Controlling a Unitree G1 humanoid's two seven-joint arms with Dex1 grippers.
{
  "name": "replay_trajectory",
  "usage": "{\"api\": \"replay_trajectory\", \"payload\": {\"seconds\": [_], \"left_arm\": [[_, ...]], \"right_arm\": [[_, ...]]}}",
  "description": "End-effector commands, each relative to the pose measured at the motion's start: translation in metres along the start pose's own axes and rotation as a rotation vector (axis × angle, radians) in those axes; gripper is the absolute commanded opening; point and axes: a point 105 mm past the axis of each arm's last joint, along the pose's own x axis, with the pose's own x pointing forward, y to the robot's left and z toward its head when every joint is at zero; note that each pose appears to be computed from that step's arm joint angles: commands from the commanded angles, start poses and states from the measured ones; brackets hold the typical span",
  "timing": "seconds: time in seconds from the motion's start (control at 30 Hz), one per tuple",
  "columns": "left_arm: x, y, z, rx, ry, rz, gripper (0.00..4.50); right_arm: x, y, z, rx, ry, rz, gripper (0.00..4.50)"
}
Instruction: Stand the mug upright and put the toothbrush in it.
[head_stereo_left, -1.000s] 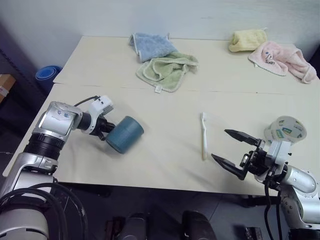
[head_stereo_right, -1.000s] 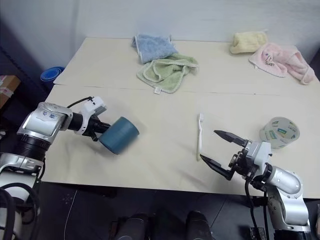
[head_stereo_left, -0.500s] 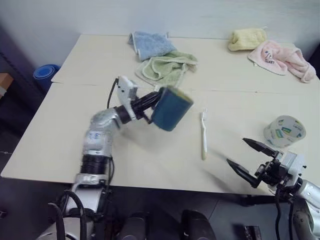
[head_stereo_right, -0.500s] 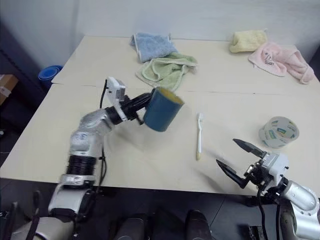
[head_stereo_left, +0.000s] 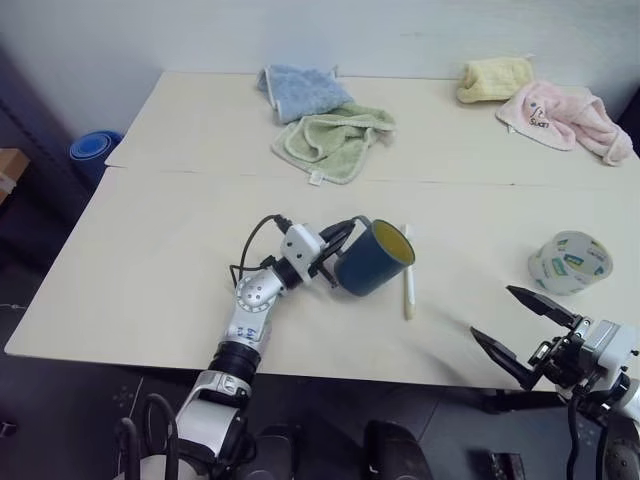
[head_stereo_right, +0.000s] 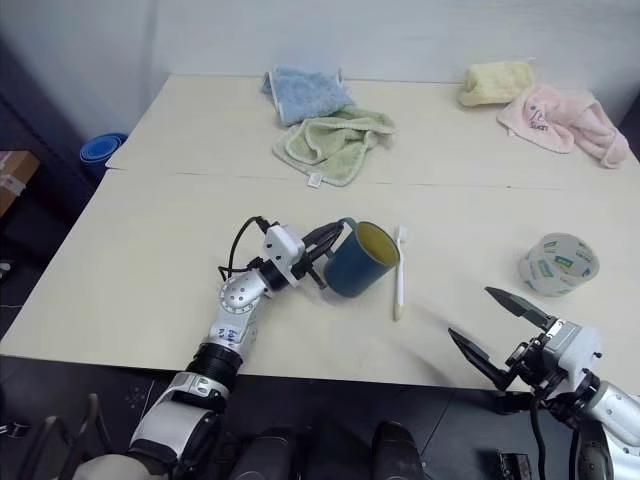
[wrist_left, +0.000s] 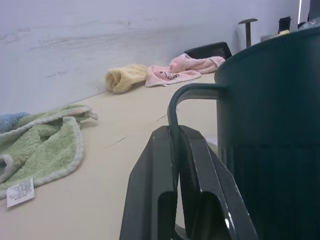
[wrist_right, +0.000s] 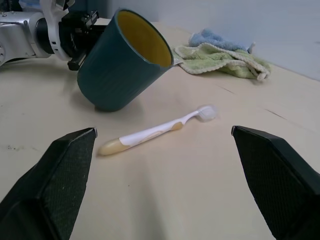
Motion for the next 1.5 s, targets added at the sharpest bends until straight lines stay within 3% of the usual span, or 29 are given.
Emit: {"api": "replay_trajectory", "payload": {"seconds": [0.03,0.4,0.47,0.6,0.73,0.83,0.97,1.1,1.17,1.4,1.5], "left_arm": [[-0.022,0.002,-0.008,-0.054,0.029,-0.018,1.10],[-0.090,0.041,-0.001,-0.099,0.170,-0.086,4.46],[-0.105,0.044,0.002,-0.131,0.215,-0.129,4.46],[-0.170,0.044,0.035,-0.228,0.342,-0.332,4.46],[-0.206,0.043,0.051,-0.265,0.445,-0.363,4.46],[-0.206,0.042,0.059,-0.261,0.415,-0.344,4.46],[-0.194,0.033,0.065,-0.246,0.364,-0.333,4.46],[-0.188,0.025,0.064,-0.242,0.361,-0.334,4.46],[-0.186,0.022,0.065,-0.239,0.353,-0.324,4.46],[-0.183,0.016,0.067,-0.221,0.343,-0.305,4.46],[-0.182,0.015,0.069,-0.212,0.340,-0.305,4.50]], "right_arm": [[-0.002,-0.004,0.011,-0.039,-0.027,-0.025,4.50],[-0.015,-0.011,0.017,-0.032,0.023,-0.041,4.50],[-0.024,-0.013,0.017,-0.003,0.048,-0.047,4.50],[-0.047,-0.019,0.017,0.059,0.131,-0.085,4.50],[-0.040,-0.018,0.019,0.122,0.151,-0.074,4.50],[-0.011,-0.007,0.026,0.209,0.144,0.008,4.50],[0.041,-0.004,0.014,0.294,0.381,0.038,4.50],[0.085,-0.005,0.018,0.346,0.440,0.030,4.50],[0.105,-0.011,0.009,0.352,0.530,-0.020,4.50],[0.140,-0.004,-0.023,0.366,0.778,-0.026,4.50],[0.146,-0.011,-0.040,0.323,0.853,-0.065,3.87]]}}
